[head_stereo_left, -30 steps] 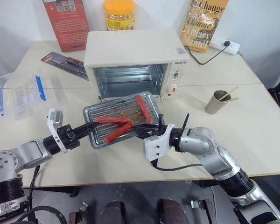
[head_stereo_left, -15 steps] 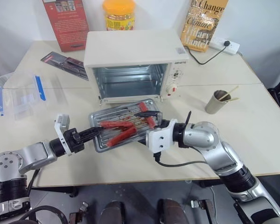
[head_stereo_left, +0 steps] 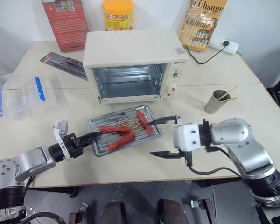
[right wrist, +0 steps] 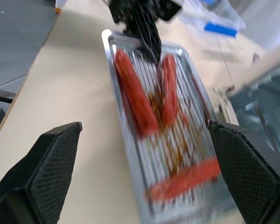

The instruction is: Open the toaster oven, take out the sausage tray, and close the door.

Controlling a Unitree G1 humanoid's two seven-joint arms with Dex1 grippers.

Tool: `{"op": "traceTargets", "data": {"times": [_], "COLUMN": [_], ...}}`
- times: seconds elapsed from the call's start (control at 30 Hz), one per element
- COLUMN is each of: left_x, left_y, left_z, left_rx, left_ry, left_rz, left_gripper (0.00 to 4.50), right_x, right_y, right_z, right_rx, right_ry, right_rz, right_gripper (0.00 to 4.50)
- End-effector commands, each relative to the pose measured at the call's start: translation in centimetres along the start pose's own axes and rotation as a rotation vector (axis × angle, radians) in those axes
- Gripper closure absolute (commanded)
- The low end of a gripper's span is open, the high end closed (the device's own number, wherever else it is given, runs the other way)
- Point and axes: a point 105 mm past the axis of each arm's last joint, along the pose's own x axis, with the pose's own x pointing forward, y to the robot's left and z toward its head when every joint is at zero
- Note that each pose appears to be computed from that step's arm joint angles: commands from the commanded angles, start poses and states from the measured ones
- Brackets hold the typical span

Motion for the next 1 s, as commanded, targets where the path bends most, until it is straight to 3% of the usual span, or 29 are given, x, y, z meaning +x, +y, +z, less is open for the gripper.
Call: {"op": "traceTargets", "data": {"times": [0.03, 0.37, 0.5, 0.83, 0.87, 1.0], "left_x": [-0.2, -3.2, -5.3, -9.0, -9.3, -11.3], "left_y": [-1.8, -2.0, -1.2, -0.2, -0.1, 0.3], "left_z": [0.0, -0.3, -0.6, -2.1, -2.1, -2.4], "left_rx": [0.033, 0.058, 0.039, -0.014, -0.017, -0.038], "left_ry": [-0.017, -0.163, -0.268, -0.560, -0.579, -0.704], "left_rz": [-0.075, -0.100, -0.068, -0.002, 0.008, 0.042], "left_gripper": [4.50, 4.50, 4.50, 4.50, 4.50, 4.50], "right_x": [-1.4, -4.5, -5.2, -3.7, -3.4, -1.4], "right_y": [-0.7, -2.0, -2.2, -0.6, -0.5, -0.3], "right_z": [-0.3, -5.6, -7.7, -12.5, -12.9, -14.0], "right_rx": [0.025, 0.149, 0.198, 0.286, 0.290, 0.315], "right_ry": [0.008, 0.154, 0.175, 0.209, 0.208, 0.186], "right_rz": [-0.024, -0.115, -0.167, -0.153, -0.154, -0.156], "right_gripper": [0.03, 0.03, 0.90, 4.25, 4.48, 4.48]}}
